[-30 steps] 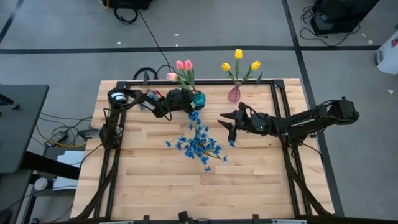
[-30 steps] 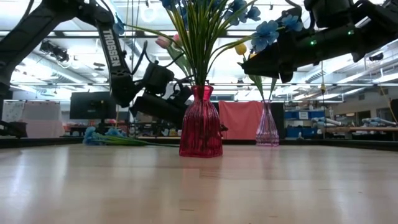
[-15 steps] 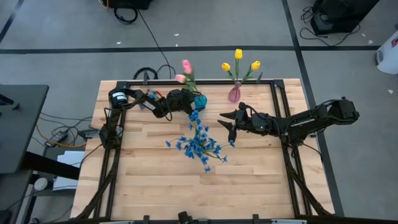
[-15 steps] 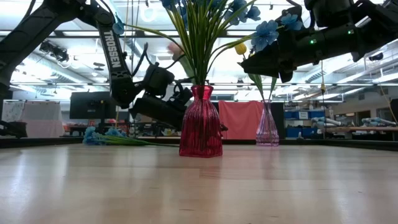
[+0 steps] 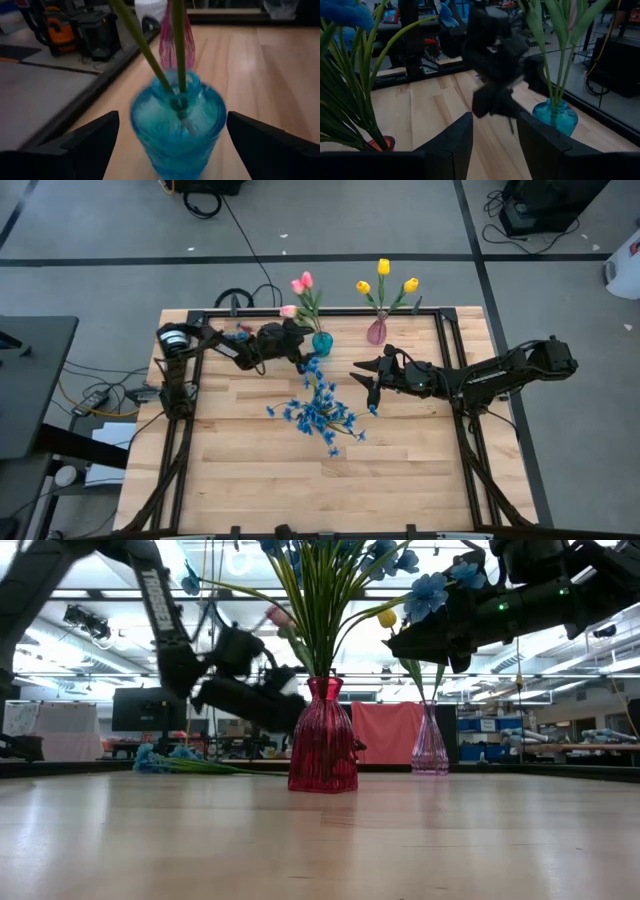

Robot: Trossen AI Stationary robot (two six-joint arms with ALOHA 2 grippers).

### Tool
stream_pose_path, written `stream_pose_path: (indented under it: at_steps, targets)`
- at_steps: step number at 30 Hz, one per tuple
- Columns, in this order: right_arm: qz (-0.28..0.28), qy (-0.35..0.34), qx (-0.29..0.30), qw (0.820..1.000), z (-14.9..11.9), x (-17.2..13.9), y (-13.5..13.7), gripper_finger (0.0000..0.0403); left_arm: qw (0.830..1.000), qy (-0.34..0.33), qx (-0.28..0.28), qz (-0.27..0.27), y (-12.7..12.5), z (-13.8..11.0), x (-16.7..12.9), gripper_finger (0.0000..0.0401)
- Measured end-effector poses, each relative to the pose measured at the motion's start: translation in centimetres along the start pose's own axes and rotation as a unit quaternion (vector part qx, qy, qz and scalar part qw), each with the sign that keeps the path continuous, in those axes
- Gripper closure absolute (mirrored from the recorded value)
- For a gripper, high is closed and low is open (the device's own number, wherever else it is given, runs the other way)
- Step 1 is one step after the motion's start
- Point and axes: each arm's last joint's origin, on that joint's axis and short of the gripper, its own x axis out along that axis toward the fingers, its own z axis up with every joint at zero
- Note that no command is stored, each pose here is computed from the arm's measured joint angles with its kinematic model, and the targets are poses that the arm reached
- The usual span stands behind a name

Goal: Sort flowers into vase by color
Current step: Move the blue vase to the middle top of the table, then put the blue flower into the red vase

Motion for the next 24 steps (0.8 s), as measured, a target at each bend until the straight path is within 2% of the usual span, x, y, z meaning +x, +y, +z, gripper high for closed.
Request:
stream_pose_path:
  at_steps: [4,11,14,19,24]
  targets:
    - [0.000,0.000,0.000,1.000,0.0,0.0,0.0,0.0239,1.000,0.018,0.001,0.008,0.4,0.5,-2.4,0.0025]
    - [0.000,0.001,0.002,1.000,0.0,0.0,0.0,0.0239,0.988,0.151,0.004,0.009,1.0,-0.4,-6.1,0.0025]
    - [0.002,-0.002,0.003,1.000,0.0,0.0,0.0,0.0239,0.979,0.204,0.012,0.010,0.9,-0.7,-7.0,0.0025]
    - [0.010,-0.002,0.004,1.000,0.0,-0.1,0.3,0.0239,0.963,0.262,0.061,0.025,0.9,-1.3,-7.7,0.0030]
    - [0.018,-0.004,0.003,1.000,0.0,-0.3,0.8,0.0239,0.952,0.298,0.056,0.030,1.3,-2.1,-8.0,0.0069]
